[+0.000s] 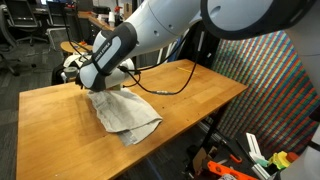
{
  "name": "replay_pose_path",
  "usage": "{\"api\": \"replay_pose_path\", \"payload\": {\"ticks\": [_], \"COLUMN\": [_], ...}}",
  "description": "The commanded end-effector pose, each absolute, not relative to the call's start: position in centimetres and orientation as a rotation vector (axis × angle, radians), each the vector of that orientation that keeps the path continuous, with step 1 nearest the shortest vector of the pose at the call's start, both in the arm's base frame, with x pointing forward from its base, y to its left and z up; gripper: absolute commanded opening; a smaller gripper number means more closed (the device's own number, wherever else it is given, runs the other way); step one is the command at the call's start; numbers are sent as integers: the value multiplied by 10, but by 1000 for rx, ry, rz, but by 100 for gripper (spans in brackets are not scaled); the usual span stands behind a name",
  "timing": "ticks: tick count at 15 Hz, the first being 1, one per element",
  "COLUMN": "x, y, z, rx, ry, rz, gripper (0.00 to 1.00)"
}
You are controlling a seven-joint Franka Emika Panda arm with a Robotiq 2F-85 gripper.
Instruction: Fold the towel in half
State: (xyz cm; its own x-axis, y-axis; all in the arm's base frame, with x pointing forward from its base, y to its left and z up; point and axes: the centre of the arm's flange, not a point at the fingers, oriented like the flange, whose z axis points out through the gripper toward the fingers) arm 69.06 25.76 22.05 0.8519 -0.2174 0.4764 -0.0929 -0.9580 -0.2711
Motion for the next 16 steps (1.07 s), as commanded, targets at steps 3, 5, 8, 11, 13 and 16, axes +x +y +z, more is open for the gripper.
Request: {"api": "replay_pose_path", "payload": {"ticks": [3, 5, 8, 11, 13, 16], "x": [702, 700, 701, 703, 707, 714], "y": [272, 279, 289, 297, 300, 300], "z": [238, 247, 256, 262, 267, 276], "rx": [-2709, -2688, -2668, -2659, -2662, -2698], "ry": [241, 227, 207, 188, 184, 211], "rz": [-839, -870, -919, -997, -1092, -1181], "gripper": [100, 100, 100, 100, 100, 100]}}
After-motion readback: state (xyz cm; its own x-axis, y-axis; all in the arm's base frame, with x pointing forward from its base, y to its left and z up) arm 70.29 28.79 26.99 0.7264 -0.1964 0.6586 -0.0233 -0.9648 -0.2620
